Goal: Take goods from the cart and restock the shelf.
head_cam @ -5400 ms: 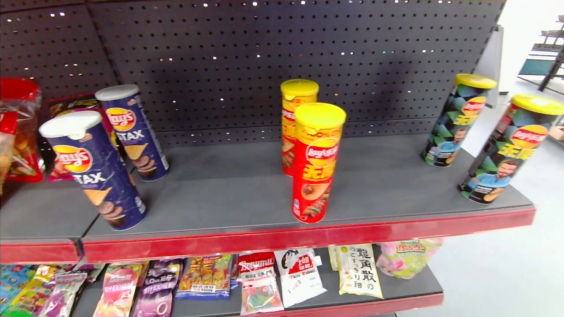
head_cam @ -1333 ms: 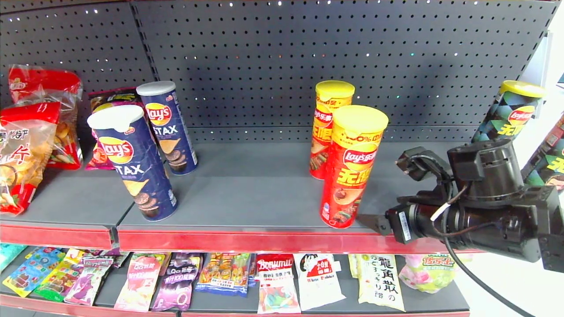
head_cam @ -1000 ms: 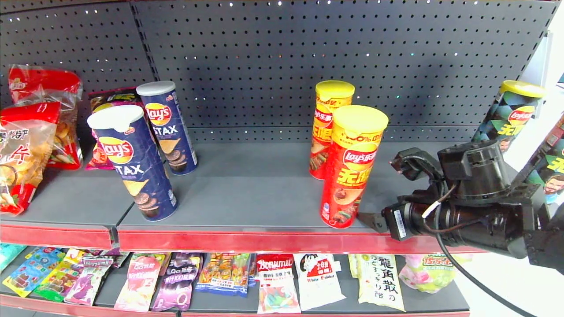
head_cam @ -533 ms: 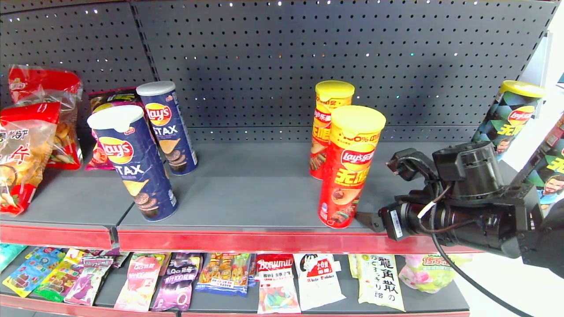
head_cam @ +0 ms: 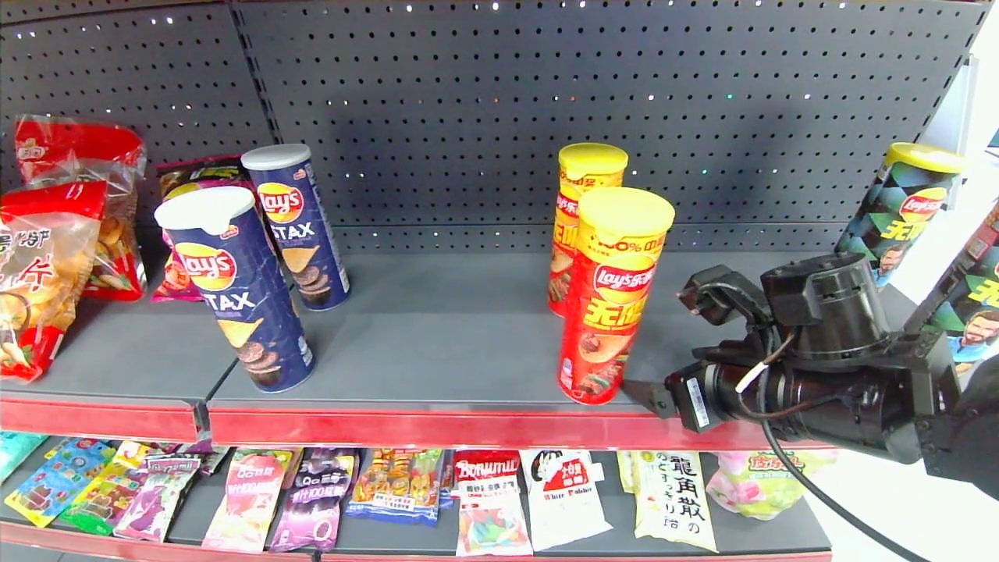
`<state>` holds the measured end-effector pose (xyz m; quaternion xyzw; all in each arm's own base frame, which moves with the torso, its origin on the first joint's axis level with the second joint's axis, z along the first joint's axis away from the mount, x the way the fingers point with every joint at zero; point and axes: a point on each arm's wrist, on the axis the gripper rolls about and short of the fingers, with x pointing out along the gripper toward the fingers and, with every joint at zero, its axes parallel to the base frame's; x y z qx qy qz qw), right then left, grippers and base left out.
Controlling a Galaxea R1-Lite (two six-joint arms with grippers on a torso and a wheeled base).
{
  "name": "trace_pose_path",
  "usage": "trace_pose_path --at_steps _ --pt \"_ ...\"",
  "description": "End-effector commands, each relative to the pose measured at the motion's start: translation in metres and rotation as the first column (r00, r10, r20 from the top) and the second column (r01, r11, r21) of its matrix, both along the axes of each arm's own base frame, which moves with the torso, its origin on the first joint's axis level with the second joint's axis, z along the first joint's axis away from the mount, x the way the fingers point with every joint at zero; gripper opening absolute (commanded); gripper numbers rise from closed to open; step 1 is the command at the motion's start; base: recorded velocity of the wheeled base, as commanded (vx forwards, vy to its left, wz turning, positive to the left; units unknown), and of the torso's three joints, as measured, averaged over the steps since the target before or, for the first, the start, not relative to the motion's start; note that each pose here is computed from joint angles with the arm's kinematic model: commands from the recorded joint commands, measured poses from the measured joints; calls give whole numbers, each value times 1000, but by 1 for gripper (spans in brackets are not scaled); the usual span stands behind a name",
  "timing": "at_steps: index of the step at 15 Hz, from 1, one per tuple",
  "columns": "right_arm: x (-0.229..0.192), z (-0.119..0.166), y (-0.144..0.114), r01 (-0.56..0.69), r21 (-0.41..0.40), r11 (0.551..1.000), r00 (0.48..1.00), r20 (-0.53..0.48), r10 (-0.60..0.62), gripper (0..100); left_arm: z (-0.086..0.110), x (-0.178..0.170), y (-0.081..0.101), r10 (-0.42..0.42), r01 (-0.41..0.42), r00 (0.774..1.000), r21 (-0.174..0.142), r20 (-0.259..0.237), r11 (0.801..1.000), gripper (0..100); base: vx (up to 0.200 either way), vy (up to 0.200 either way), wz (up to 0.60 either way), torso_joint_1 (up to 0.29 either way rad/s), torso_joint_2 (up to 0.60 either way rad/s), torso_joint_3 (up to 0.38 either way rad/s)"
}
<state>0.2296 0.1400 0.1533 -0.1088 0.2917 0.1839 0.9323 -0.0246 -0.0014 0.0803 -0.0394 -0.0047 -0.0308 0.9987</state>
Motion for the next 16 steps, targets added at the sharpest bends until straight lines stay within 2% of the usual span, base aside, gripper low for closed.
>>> trace_pose_path --at_steps 1,10,13,16 --pt "-1 1 2 -9 1 1000 1000 4 9 100 0 0 0 0 0 1000 -1 -1 1000 100 0 0 0 0 0 0" --pt "-3 3 6 -25 5 1000 1000 10 24 100 0 0 0 0 0 1000 1 -1 1000 100 0 0 0 0 0 0" --pt "3 7 -3 35 -2 999 999 31 -35 100 0 0 0 0 0 1000 -1 -1 1000 100 0 0 0 0 0 0" --pt "4 7 -1 37 -2 999 999 33 -37 100 0 0 0 0 0 1000 -1 -1 1000 100 0 0 0 0 0 0"
